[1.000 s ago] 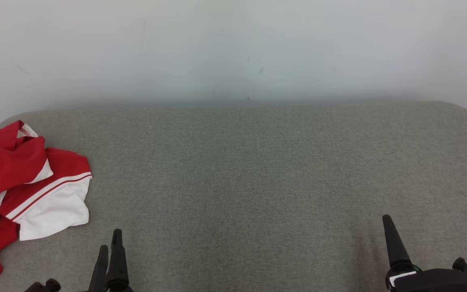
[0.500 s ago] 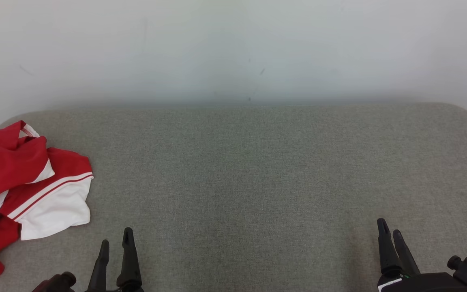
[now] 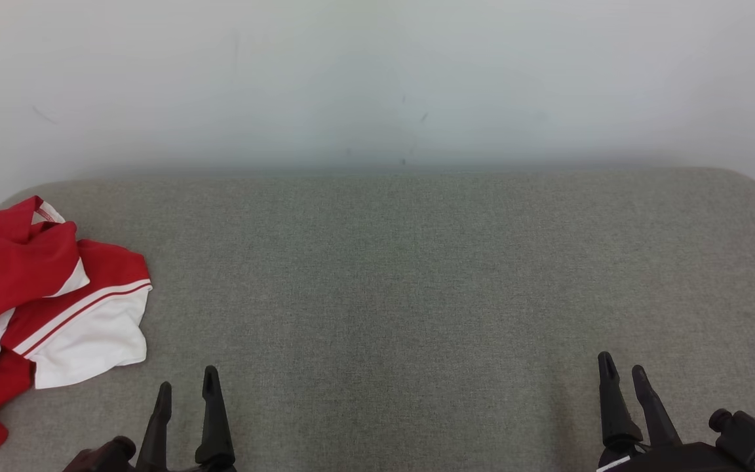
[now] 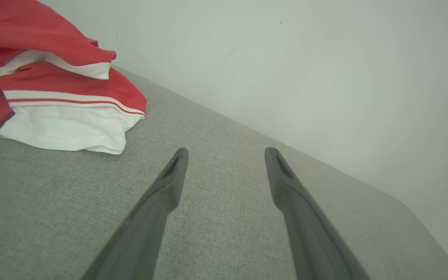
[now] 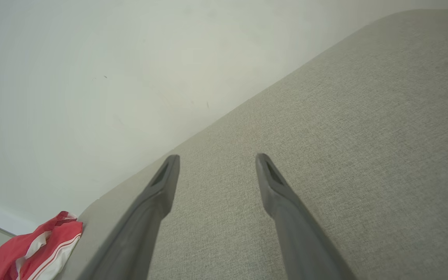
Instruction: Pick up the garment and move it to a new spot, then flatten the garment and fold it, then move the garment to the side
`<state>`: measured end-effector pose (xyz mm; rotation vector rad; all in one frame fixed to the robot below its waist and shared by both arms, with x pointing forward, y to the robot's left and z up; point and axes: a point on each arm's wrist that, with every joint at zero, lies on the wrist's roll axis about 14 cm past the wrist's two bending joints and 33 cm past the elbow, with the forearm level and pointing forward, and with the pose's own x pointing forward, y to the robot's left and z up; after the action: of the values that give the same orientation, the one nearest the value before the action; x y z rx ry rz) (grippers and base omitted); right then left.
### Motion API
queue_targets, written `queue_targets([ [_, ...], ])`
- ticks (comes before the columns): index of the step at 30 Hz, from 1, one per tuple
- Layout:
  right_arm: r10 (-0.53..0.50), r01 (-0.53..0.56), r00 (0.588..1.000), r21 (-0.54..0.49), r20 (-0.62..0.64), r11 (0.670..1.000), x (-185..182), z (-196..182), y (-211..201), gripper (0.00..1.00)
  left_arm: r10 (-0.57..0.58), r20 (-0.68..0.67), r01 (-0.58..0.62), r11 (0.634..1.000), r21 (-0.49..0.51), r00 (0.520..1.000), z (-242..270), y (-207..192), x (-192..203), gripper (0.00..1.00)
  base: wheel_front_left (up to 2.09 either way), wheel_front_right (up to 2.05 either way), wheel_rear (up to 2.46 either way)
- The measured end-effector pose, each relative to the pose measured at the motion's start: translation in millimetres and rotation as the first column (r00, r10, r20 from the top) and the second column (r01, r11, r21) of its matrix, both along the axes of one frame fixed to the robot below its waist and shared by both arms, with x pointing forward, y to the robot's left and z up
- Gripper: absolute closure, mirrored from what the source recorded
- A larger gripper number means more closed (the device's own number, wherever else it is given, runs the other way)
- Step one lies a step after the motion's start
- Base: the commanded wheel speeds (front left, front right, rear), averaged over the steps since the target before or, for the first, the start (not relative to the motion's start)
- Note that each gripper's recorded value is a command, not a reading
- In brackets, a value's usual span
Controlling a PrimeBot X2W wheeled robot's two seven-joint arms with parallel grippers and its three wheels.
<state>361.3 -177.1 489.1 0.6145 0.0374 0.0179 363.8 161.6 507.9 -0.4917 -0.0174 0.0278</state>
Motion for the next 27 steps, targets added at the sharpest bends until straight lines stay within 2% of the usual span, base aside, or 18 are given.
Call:
queue_targets([
  [10, 0.009, -0.008, 1.0, -0.101, 0.013, 0.995, -4.0, -0.8, 1.8, 0.0, -0.002, 0.01, 0.001, 0.994, 0.11, 1.0, -0.9, 0.9, -1.7, 0.0, 0.0, 0.0, 0.0],
  [27, 0.007, 0.005, 0.999, -0.24, 0.051, 0.971, -7.3, 3.4, -2.1, 0.0, -0.007, 0.051, -0.007, 0.958, 0.287, 0.999, 5.4, 8.8, -2.9, 0.0, 0.0, 0.0, 0.0],
])
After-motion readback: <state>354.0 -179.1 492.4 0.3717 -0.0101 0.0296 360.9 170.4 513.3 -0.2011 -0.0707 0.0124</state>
